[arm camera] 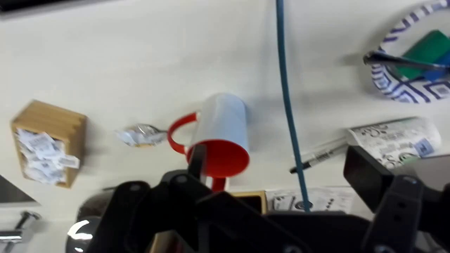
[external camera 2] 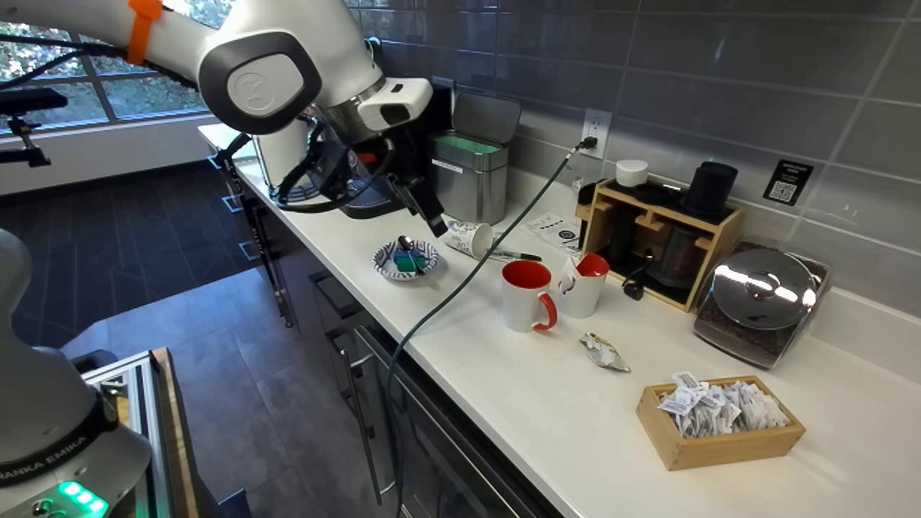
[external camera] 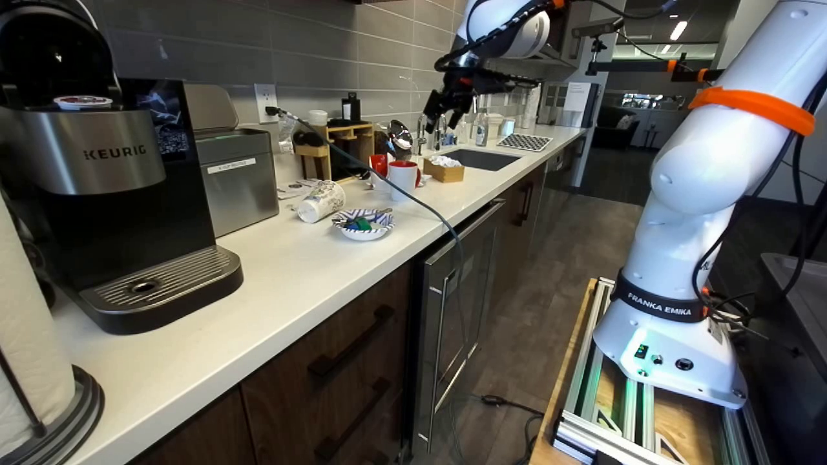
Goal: Put the cup on the counter bottom first
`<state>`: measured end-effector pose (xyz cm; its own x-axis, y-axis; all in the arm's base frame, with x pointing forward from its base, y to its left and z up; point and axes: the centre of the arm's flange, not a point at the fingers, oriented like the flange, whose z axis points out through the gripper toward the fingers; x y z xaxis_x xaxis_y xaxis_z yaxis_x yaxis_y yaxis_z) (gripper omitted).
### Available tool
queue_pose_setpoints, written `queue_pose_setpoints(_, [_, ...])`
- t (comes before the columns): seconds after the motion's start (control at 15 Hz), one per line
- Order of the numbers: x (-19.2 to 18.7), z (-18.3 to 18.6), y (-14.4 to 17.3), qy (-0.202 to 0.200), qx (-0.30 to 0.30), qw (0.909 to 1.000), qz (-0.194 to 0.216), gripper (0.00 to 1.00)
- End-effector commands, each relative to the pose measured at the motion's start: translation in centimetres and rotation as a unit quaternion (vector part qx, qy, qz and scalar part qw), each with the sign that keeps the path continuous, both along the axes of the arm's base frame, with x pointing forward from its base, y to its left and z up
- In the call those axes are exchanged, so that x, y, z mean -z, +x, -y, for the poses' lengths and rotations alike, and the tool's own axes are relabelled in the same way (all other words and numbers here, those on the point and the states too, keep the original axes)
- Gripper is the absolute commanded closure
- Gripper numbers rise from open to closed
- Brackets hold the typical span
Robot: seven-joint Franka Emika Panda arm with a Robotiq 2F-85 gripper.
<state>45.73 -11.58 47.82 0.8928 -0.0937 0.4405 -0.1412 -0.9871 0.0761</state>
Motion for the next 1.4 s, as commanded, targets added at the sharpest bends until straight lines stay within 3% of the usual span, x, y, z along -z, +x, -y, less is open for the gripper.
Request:
queue_pose_setpoints(0.0, [1.2, -4.6, 5.3, 0.047, -0.076, 0.9947, 0.051, 0.00])
queue_pose_setpoints(0.27, [2.4, -9.4, 10.2, 0.120, -0.159, 0.9780, 0.063, 0.00])
queue_pose_setpoints(0.53, [3.9, -11.6, 13.2, 0.166, -0.251, 0.9507, 0.075, 0.00])
queue_pose_setpoints(0.67, [5.1, -12.2, 13.6, 0.178, -0.296, 0.9373, 0.046, 0.00])
queue_pose_setpoints(0.73, [1.5, -14.9, 10.9, 0.166, -0.261, 0.9487, 0.067, 0.00])
queue_pose_setpoints(1.0, [1.6, -14.8, 11.2, 0.165, -0.266, 0.9475, 0.065, 0.00])
queue_pose_setpoints(1.2, [4.4, -14.5, 13.0, 0.147, -0.274, 0.9501, 0.028, 0.00])
queue_pose_setpoints(1.33, [7.1, -14.3, 14.4, 0.146, -0.291, 0.9454, -0.003, 0.00])
